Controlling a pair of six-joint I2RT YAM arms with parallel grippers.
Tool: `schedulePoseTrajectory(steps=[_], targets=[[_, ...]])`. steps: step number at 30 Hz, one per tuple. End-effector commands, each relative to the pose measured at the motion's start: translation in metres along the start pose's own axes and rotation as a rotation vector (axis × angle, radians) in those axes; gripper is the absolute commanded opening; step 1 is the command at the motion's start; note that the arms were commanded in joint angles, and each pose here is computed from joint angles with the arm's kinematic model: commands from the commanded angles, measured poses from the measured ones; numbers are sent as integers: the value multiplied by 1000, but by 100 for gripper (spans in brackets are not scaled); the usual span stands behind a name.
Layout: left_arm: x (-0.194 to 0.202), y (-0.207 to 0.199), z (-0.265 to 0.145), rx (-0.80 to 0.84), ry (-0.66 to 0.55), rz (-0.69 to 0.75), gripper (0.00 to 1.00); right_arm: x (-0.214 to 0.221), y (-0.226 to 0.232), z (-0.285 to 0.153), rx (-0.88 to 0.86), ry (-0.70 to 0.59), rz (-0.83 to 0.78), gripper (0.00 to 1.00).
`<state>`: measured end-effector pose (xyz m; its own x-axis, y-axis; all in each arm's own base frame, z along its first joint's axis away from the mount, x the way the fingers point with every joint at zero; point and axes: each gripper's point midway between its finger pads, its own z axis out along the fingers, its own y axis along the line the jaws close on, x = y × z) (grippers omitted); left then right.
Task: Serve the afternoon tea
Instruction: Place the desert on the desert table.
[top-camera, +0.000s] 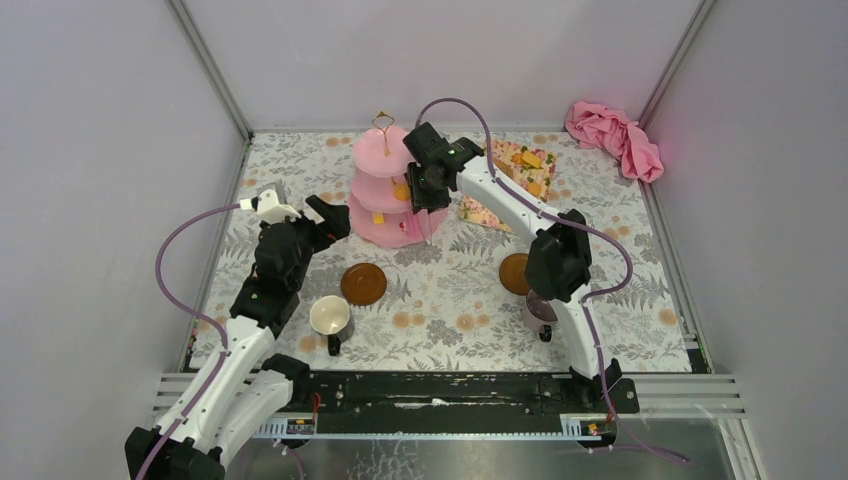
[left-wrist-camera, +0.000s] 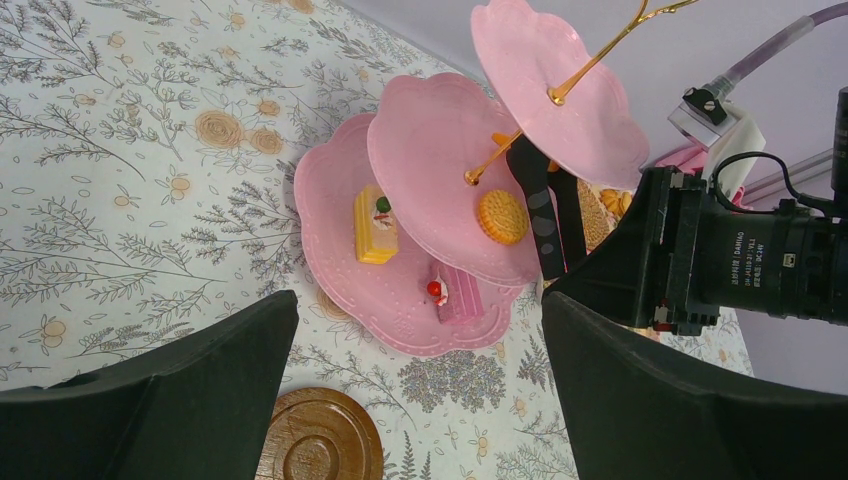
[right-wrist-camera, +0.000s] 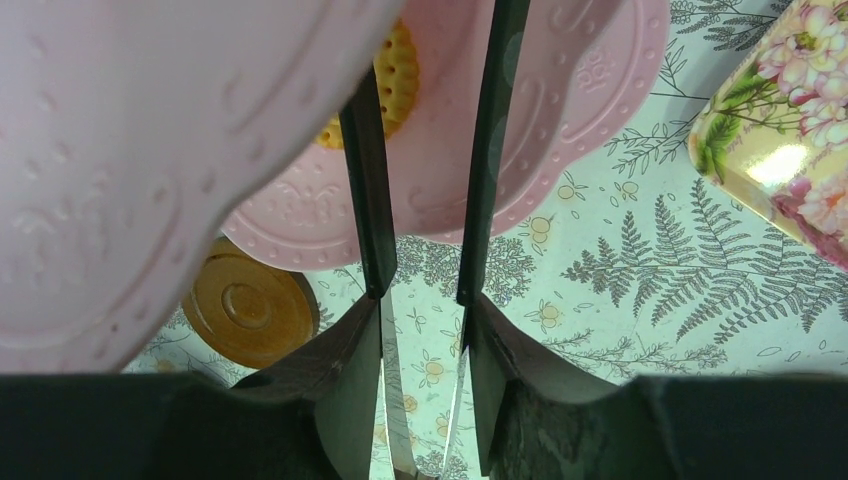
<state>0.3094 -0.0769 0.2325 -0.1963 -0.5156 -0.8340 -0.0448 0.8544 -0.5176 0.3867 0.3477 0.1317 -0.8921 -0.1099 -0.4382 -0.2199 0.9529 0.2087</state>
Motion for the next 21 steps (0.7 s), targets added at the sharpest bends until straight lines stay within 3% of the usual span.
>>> schedulePoseTrajectory(steps=[1,21], targets=[[-16,-8,0,32,-59,-5,100,-10,-2,-20,-10,-40,1,40],[-16,-9,2,32,-57,-4,100,-6,-1,-36,-43,-60,7,40]])
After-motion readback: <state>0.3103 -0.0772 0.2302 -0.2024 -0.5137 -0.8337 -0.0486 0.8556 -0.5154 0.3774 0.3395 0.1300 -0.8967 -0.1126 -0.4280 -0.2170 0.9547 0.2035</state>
